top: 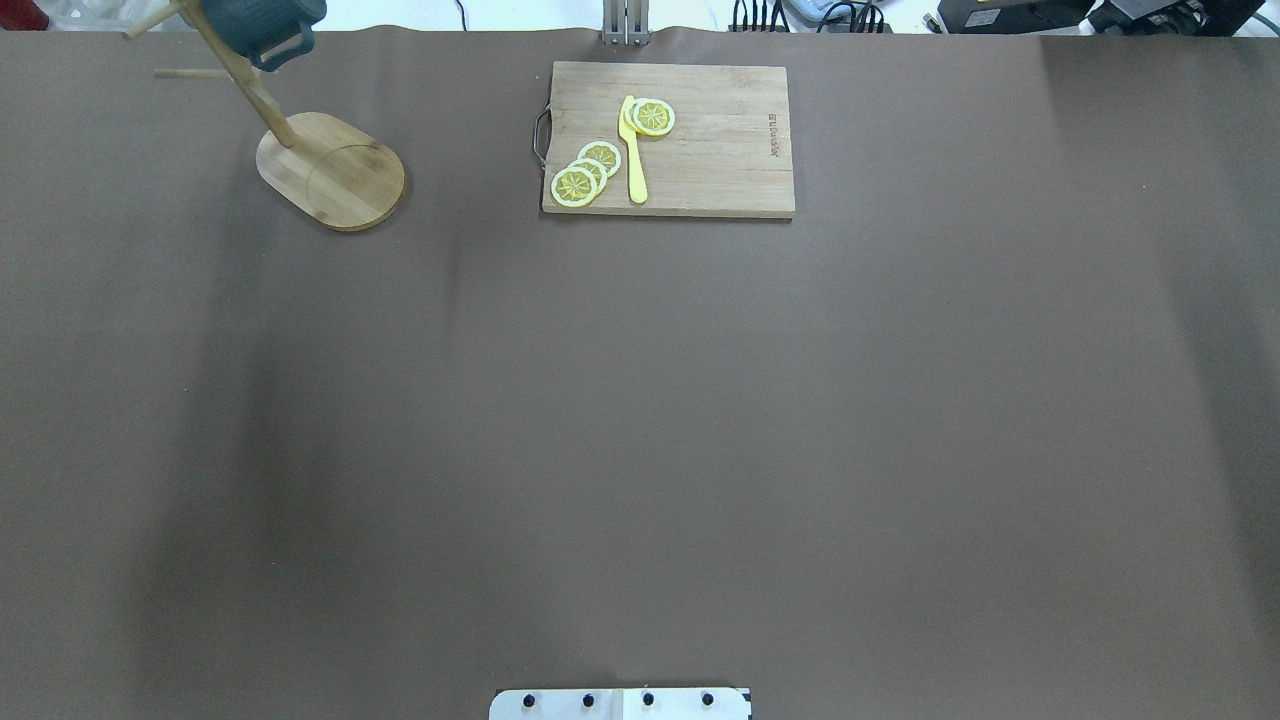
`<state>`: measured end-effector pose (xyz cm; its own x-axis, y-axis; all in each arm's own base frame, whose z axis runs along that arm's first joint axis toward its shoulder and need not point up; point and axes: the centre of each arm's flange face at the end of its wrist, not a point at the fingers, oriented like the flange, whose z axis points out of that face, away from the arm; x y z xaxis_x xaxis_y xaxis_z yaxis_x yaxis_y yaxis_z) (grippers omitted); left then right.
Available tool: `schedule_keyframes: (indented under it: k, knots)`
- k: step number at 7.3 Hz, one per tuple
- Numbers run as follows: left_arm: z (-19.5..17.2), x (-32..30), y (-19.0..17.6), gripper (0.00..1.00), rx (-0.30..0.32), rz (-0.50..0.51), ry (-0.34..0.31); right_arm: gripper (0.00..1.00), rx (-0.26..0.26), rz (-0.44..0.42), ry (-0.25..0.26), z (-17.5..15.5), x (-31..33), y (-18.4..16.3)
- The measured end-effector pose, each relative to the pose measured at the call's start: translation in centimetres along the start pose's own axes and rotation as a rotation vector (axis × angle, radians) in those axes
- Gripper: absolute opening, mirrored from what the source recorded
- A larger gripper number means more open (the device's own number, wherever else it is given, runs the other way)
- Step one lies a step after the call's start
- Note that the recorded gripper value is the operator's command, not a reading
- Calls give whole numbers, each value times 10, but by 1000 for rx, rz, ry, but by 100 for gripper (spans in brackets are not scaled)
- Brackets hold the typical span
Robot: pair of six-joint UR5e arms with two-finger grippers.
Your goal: Hang cup on storage rack
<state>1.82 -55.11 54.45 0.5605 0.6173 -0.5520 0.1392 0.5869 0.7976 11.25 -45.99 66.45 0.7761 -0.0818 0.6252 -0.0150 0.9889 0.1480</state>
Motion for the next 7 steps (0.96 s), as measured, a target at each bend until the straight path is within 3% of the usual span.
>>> schedule_keyframes:
  k: [4,6,7]
  knots:
    - [7,-24,30,99,-204,-190,-78,100,5,-5,-1,2,1,1]
    - [5,-35,39,99,-297,-233,-107,100,11,-10,-1,5,3,5]
    - [1,-40,37,99,-374,-229,-125,100,10,-9,-2,6,4,8]
